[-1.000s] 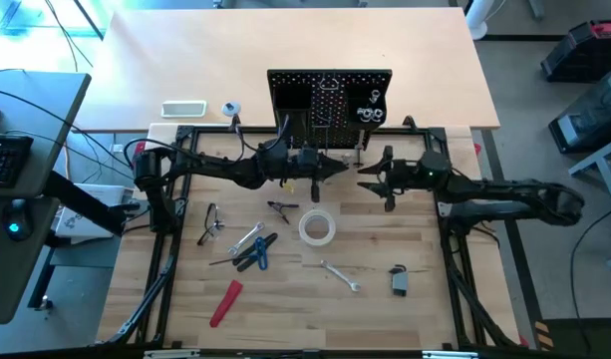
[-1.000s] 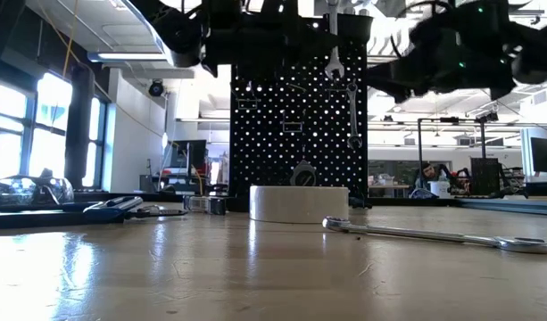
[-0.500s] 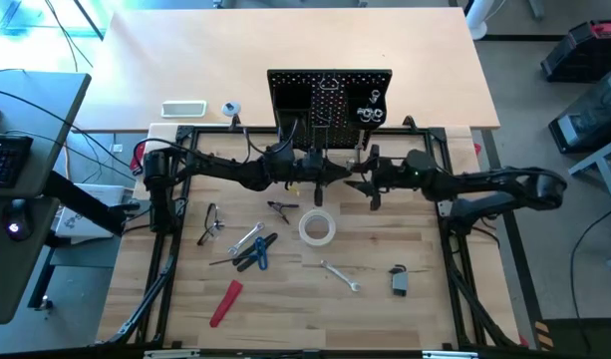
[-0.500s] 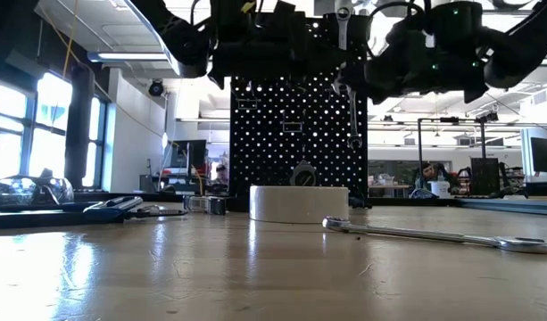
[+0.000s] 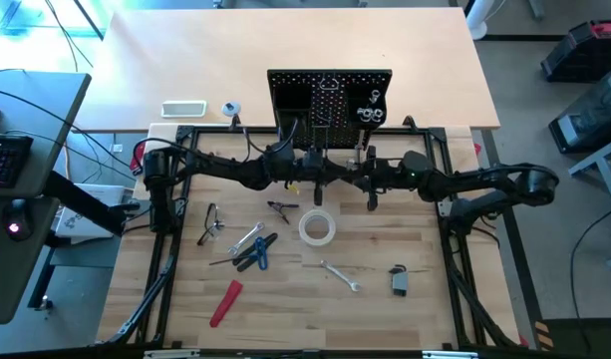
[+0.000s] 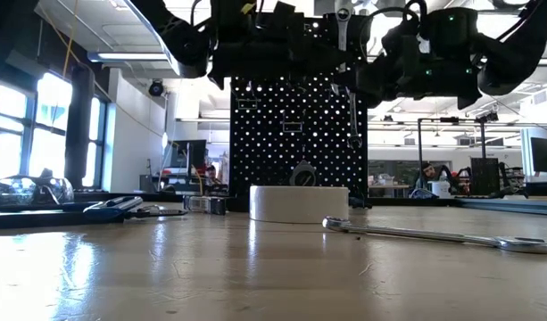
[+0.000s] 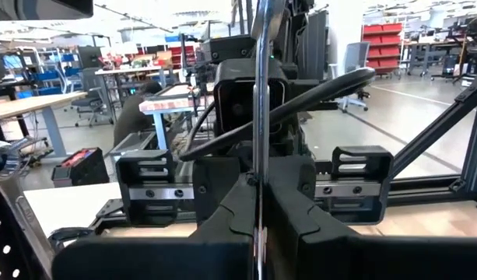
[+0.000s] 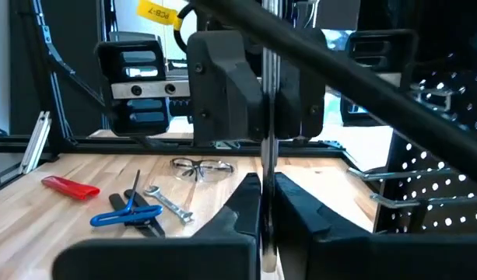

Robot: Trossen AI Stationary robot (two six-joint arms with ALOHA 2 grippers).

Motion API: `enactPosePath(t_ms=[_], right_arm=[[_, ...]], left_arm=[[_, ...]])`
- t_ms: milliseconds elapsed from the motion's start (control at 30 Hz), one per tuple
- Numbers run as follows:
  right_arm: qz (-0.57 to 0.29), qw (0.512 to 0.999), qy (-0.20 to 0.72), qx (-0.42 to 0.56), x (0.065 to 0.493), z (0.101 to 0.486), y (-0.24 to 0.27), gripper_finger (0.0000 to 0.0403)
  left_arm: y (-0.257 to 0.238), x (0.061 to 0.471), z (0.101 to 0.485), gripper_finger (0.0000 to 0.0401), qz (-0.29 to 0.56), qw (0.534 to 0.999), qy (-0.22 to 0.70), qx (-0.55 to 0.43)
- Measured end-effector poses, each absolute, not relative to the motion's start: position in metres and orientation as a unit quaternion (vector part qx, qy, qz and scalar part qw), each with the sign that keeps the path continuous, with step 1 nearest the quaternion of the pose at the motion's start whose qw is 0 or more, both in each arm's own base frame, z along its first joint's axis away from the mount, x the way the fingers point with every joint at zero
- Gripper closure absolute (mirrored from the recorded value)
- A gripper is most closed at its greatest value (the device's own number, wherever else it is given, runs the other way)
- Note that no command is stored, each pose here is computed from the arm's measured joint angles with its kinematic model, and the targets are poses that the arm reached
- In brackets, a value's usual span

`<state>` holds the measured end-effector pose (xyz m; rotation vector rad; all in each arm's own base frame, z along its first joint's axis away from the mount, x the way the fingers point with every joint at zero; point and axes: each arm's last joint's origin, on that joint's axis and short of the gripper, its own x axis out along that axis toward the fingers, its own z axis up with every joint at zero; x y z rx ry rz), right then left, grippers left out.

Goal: Hang tools onto peg board
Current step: Hang the silver wrench on the peg board

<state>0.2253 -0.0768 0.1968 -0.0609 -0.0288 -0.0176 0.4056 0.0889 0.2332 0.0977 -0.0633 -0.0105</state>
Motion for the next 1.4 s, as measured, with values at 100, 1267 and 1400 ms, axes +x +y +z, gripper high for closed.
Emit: enactPosePath(t_ms=[100,1267,1400], right_arm=[[-0.013,0.999,-0.021,-0.025,0.225,0.198,-0.077,0.0387],[-0.123,0.976,0.050,0.170,0.194,0.179,-0.134,0.0399],[-0.120,0.976,0.050,0.173,0.194,0.179,-0.134,0.0399]], left_arm=[[0.091,0.405,0.234,0.0400,-0.003,0.998,-0.032,0.049],[0.083,0.396,0.246,0.0208,-0.054,0.996,0.011,0.071],[0.075,0.396,0.249,0.0208,-0.061,0.995,0.008,0.077]])
